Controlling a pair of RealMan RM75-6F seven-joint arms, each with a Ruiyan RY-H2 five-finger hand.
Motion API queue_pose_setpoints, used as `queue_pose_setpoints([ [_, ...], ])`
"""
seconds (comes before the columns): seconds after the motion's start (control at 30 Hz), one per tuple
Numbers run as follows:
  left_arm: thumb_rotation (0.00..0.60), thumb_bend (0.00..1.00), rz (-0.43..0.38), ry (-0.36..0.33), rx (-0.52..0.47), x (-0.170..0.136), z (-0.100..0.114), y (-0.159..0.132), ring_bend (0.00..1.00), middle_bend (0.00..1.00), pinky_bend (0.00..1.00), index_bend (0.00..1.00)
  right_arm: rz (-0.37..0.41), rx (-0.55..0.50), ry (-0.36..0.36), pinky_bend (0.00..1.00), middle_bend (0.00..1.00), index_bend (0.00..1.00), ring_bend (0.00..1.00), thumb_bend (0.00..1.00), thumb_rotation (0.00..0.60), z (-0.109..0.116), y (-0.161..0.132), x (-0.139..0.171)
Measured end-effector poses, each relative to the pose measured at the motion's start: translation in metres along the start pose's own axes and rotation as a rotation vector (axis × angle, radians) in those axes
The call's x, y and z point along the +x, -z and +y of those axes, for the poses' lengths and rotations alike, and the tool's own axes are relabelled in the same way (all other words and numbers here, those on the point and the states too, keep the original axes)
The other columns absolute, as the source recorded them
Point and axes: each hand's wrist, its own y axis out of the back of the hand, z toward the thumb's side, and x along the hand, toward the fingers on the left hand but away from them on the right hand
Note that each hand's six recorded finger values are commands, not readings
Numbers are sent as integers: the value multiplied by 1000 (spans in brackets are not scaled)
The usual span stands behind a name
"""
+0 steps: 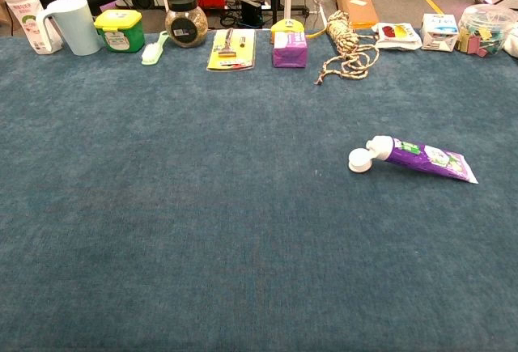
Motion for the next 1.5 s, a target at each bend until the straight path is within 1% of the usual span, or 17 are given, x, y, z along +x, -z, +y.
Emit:
queue_pose_setpoints([
  [0.2,600,347,1,1,-1,-2,0,-1,7,0,175,0,0,-4,-1,0,41,191,0,347,600,0,1,0],
  [0.6,600,348,3,-25,1,-3,8,2,7,0,175,0,2,-10,9,4,42,188,0,346,600,3,2,3],
  [0.83,600,348,1,-32,9,-1,11,3,7,0,175,0,6,-21,5,98,68,201,5,346,600,3,1,3],
  [1.0,600,348,-3,-42,16,1,15,2,7,0,175,0,18,-30,-7,188,117,214,58,346,600,2,-2,1],
  [1.13,600,348,-11,-54,15,2,20,0,7,0,175,0,38,-39,-24,242,145,222,96,346,600,0,-8,-2],
  [1.3,600,348,-19,-64,17,5,26,-4,7,0,175,0,80,-68,-59,246,148,225,101,346,600,-8,-23,-10],
  [1.5,600,348,-28,-75,23,8,33,-9,7,0,175,0,142,-113,-85,246,149,235,102,346,600,-19,-50,-26],
])
